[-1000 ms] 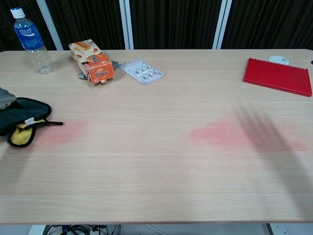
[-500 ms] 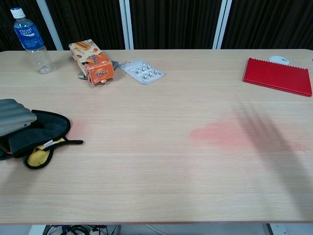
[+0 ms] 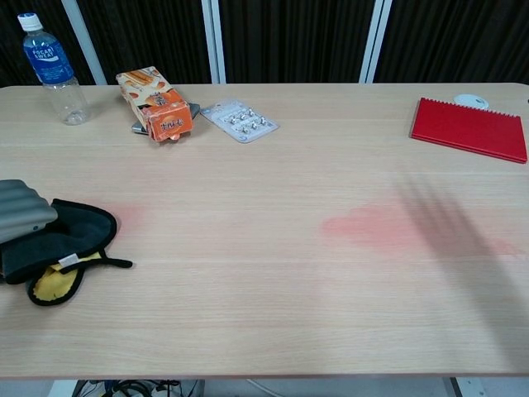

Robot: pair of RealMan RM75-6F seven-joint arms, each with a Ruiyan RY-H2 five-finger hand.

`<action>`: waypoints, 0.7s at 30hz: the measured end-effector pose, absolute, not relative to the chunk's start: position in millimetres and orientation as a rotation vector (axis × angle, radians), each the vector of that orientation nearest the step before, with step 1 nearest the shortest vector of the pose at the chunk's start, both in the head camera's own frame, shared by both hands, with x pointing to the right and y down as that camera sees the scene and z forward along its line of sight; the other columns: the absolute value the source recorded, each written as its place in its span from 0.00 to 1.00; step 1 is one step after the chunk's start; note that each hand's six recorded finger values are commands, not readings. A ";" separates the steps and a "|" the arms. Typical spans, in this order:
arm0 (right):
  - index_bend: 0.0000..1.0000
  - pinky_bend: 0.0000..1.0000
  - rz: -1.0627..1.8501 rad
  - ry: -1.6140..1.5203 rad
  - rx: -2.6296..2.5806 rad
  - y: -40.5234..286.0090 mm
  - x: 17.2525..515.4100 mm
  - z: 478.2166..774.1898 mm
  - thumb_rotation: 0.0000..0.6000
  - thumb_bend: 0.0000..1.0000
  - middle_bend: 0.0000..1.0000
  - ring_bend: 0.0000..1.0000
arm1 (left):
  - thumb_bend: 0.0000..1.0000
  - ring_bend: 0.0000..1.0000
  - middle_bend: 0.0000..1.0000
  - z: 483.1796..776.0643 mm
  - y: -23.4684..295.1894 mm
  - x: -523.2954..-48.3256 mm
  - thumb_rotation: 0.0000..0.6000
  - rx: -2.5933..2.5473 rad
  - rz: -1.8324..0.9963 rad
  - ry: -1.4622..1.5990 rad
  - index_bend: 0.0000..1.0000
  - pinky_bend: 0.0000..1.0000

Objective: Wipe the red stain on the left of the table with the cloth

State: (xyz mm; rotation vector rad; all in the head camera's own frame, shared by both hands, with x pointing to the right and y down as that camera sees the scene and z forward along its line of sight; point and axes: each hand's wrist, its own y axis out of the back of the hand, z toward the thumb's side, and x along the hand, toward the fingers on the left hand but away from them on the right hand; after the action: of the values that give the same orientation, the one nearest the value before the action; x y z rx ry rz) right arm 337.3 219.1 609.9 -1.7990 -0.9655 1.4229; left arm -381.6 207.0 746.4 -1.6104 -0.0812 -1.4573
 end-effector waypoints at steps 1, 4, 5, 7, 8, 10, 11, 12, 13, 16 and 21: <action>0.00 0.14 1.423 -0.967 -1.799 219.0 337.4 609.9 1.00 0.16 0.00 0.00 | 0.48 0.60 0.70 746.8 204.0 -382.9 1.00 -1.605 -1.465 -0.073 0.71 0.66; 0.00 0.14 1.423 -0.968 -1.800 218.8 337.7 609.9 1.00 0.16 0.00 0.00 | 0.48 0.60 0.70 748.3 193.4 -389.1 1.00 -1.582 -1.495 -0.052 0.71 0.66; 0.00 0.14 1.423 -0.969 -1.801 218.7 337.7 610.0 1.00 0.16 0.00 0.00 | 0.48 0.60 0.70 748.6 191.5 -390.4 1.00 -1.578 -1.501 -0.048 0.71 0.66; 0.00 0.14 1.422 -0.968 -1.802 218.5 337.5 610.1 1.00 0.16 0.00 0.00 | 0.48 0.60 0.70 749.7 185.5 -395.8 1.00 -1.567 -1.530 -0.031 0.71 0.66; 0.00 0.14 1.422 -0.968 -1.802 218.4 337.4 610.2 1.00 0.16 0.00 0.00 | 0.48 0.60 0.70 750.3 183.2 -398.1 1.00 -1.563 -1.543 -0.024 0.71 0.66; 0.00 0.14 1.421 -0.967 -1.803 218.4 337.1 610.3 1.00 0.16 0.00 0.00 | 0.48 0.60 0.70 751.5 177.9 -403.4 1.00 -1.551 -1.572 -0.010 0.71 0.66; 0.00 0.14 1.421 -0.967 -1.803 218.5 337.0 610.3 1.00 0.16 0.00 0.00 | 0.48 0.60 0.70 751.9 175.6 -405.5 1.00 -1.545 -1.583 -0.005 0.71 0.66; 0.00 0.14 1.421 -0.966 -1.804 218.5 337.0 610.3 1.00 0.16 0.00 0.00 | 0.48 0.60 0.70 752.3 172.2 -408.5 1.00 -1.535 -1.598 0.004 0.71 0.66; 0.00 0.14 1.420 -0.967 -1.804 218.5 336.8 610.3 1.00 0.16 0.00 0.00 | 0.48 0.60 0.70 752.3 168.4 -411.1 1.00 -1.525 -1.610 0.014 0.71 0.66; 0.00 0.14 1.422 -0.967 -1.804 218.5 337.0 610.7 1.00 0.16 0.00 0.00 | 0.48 0.60 0.70 752.5 153.5 -419.6 1.00 -1.492 -1.656 0.070 0.71 0.66; 0.00 0.14 1.423 -0.968 -1.804 217.7 336.9 611.2 1.00 0.16 0.00 0.00 | 0.48 0.60 0.70 755.6 139.7 -408.2 1.00 -1.494 -1.668 0.148 0.71 0.66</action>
State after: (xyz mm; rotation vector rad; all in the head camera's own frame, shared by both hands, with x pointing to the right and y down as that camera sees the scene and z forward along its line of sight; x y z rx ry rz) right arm 336.9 217.7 611.2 -1.8041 -0.9684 1.4231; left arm -408.2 139.7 755.6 -1.4943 0.1475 -1.6684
